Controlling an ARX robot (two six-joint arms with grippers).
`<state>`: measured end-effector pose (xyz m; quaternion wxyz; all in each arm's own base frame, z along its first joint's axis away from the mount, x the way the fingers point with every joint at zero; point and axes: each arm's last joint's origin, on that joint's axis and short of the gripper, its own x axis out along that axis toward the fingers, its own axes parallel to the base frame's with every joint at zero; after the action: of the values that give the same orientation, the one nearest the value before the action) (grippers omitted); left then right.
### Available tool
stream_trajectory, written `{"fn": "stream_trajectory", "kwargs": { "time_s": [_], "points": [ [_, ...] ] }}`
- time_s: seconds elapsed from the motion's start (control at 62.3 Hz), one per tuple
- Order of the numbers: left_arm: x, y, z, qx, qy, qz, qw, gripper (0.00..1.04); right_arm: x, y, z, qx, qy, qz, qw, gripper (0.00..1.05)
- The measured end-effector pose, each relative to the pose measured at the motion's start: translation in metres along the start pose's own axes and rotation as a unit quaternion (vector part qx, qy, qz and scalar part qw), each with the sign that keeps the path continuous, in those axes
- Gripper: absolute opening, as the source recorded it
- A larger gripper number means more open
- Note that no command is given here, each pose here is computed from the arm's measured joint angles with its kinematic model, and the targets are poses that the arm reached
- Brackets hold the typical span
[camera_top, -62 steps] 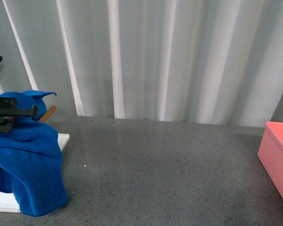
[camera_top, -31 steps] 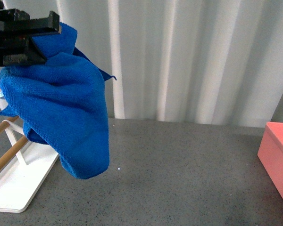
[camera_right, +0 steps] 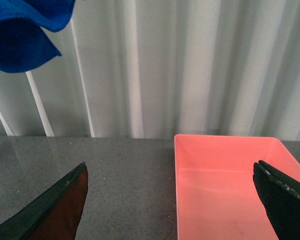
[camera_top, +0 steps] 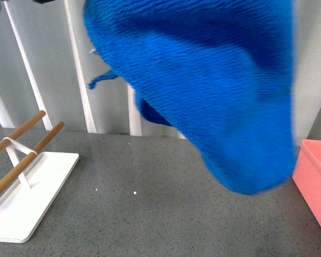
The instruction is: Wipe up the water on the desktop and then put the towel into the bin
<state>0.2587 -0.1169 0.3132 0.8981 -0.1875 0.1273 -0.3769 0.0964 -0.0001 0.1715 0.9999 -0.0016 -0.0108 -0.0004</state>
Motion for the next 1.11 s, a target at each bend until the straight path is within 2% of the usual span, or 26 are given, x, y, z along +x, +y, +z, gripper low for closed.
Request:
{"fn": "stream_trajectory", "kwargs": {
  "time_s": [0.193, 0.497, 0.546, 0.562, 0.61, 0.706, 0.802, 0.947, 1.107],
  "points": [
    [0.008, -0.014, -0.017, 0.001, 0.008, -0.007, 1.000, 0.06, 0.000, 0.000, 0.000, 0.000, 0.000, 0.000, 1.000, 0.98],
    [0.008, -0.014, -0.018, 0.001, 0.009, -0.006, 1.000, 0.06, 0.000, 0.000, 0.000, 0.001, 0.001, -0.001, 1.000, 0.98],
    [0.008, -0.014, -0.018, 0.001, 0.009, -0.006, 1.000, 0.06, 0.001, -0.001, -0.001, 0.008, 0.041, -0.022, 0.999, 0.98],
    [0.008, -0.014, -0.018, 0.001, 0.009, -0.006, 1.000, 0.06, 0.002, -0.001, -0.002, 0.007, 0.077, -0.026, 0.997, 0.98],
    [0.008, -0.014, -0.018, 0.001, 0.009, -0.006, 1.000, 0.06, 0.006, -0.001, -0.002, 0.005, 0.117, -0.018, 0.993, 0.98],
    [0.008, -0.014, -0.018, 0.001, 0.009, -0.006, 1.000, 0.06, 0.019, -0.001, 0.003, -0.009, 0.147, 0.044, 0.988, 0.98],
    [0.009, -0.014, -0.019, 0.001, 0.010, -0.007, 1.000, 0.06, 0.042, 0.003, 0.018, -0.062, 0.137, 0.123, 0.981, 0.98],
    [0.009, -0.014, -0.019, 0.002, 0.010, -0.006, 1.000, 0.06, 0.071, 0.015, 0.027, -0.110, 0.132, 0.178, 0.969, 0.98],
    [0.009, -0.014, -0.019, 0.002, 0.010, -0.007, 1.000, 0.06, 0.092, 0.041, 0.031, -0.144, 0.123, 0.255, 0.948, 0.98]
  ]
}}
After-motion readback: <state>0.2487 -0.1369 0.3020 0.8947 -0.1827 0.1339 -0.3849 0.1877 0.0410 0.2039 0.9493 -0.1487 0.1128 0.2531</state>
